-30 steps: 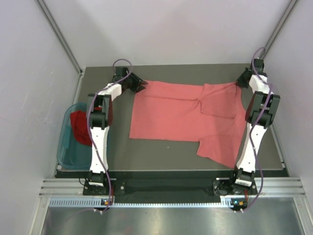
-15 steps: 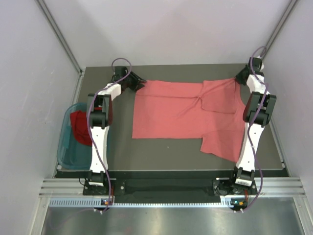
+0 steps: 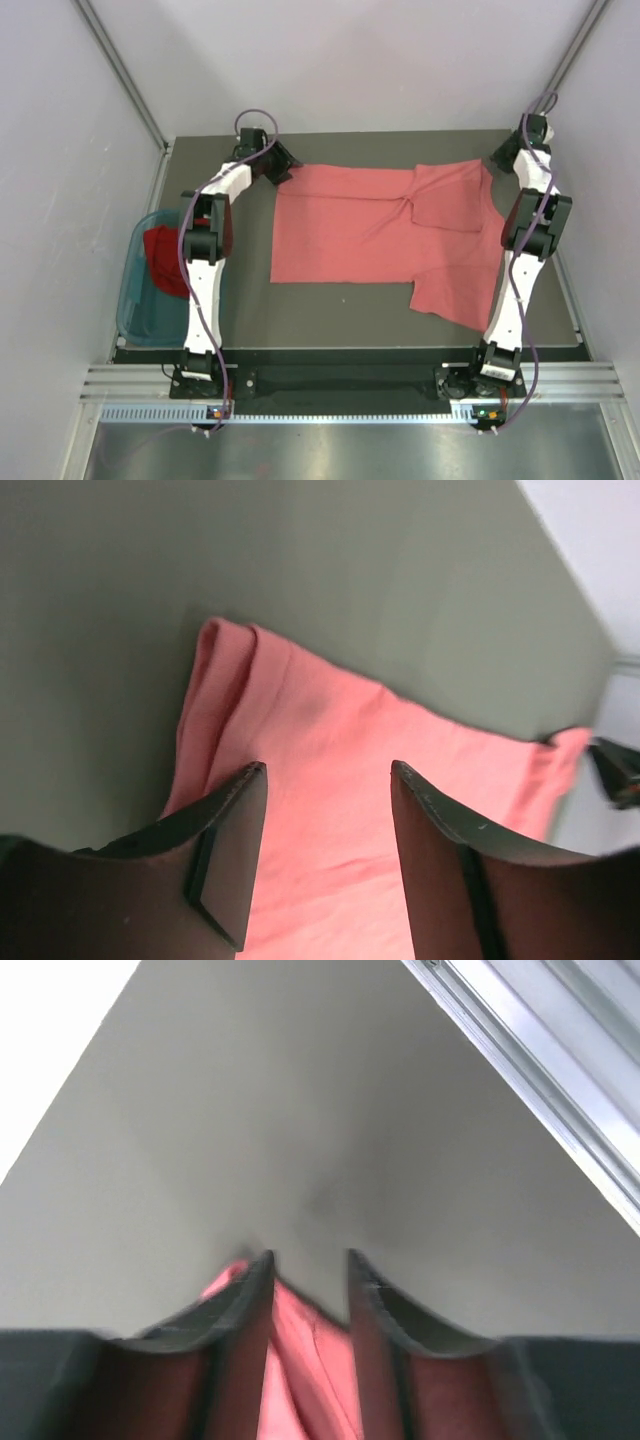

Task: Fold and stack the t-shirts
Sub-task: Fold the tshirt

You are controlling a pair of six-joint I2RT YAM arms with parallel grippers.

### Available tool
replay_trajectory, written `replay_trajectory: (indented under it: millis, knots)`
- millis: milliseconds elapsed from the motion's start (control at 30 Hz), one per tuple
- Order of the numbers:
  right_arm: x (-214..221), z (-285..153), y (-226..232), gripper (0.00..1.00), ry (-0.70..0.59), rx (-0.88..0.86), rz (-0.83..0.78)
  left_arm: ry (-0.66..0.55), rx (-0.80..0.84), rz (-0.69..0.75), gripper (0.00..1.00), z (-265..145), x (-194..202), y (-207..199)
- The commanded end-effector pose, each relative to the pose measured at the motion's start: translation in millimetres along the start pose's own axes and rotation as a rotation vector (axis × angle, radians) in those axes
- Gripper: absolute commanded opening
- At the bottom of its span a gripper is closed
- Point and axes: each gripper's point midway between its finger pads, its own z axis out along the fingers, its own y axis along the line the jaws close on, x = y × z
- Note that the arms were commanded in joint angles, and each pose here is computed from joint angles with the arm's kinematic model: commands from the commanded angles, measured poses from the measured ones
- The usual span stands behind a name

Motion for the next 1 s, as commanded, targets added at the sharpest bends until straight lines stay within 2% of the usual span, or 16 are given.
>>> replay_trajectory:
  millis: [0,33,100,133,200,233,400,433,467,533,567,600,633,667,800,967]
  knots:
    - [-59,-69,29,0.38,-0.093,-0.041,-0.043,-0.063,-0.048,0.194,0.59,-50,-23,-45]
    - [-66,-89,33,0.41,-0.104,-0.040,-0.054,-0.090,-0.045,0.222,0.59,-65,-27,-60]
    - [-79,-126,32,0.50,-0.130,-0.013,-0.074,-0.087,-0.091,0.264,0.59,-80,-22,-59]
    - [-79,-136,28,0.52,-0.128,0.003,-0.081,-0.105,-0.083,0.291,0.60,-98,-22,-74]
    - [-66,-153,19,0.54,-0.078,0.037,-0.103,-0.100,-0.125,0.314,0.60,-112,-12,-69]
    - [-73,-177,22,0.56,-0.095,0.033,-0.117,-0.090,-0.136,0.332,0.60,-129,-6,-75]
    - [-31,-225,2,0.60,-0.004,0.040,-0.113,0.007,-0.221,0.349,0.58,-170,50,-47]
    - [-16,-239,-3,0.60,0.017,0.028,-0.109,-0.001,-0.199,0.362,0.58,-190,57,-56]
    - [-7,-246,-7,0.60,0.028,0.027,-0.105,0.051,-0.238,0.349,0.57,-192,79,-31]
    - [6,-272,-6,0.60,0.027,-0.016,-0.092,0.072,-0.215,0.337,0.56,-215,98,-29]
    - [31,-269,-19,0.60,0.071,0.000,-0.087,0.130,-0.262,0.316,0.55,-219,121,-2]
    - [34,-287,-18,0.59,0.050,-0.030,-0.088,0.130,-0.257,0.315,0.54,-232,128,-1]
    - [59,-285,-33,0.59,0.101,-0.007,-0.083,0.173,-0.305,0.307,0.54,-237,148,21]
    - [66,-291,-35,0.59,0.098,-0.017,-0.086,0.189,-0.329,0.305,0.54,-244,157,30]
    - [93,-321,-48,0.58,0.088,-0.048,-0.096,0.193,-0.395,0.265,0.54,-265,183,61]
    - [117,-339,-64,0.58,0.104,-0.034,-0.117,0.208,-0.481,0.238,0.54,-264,194,89]
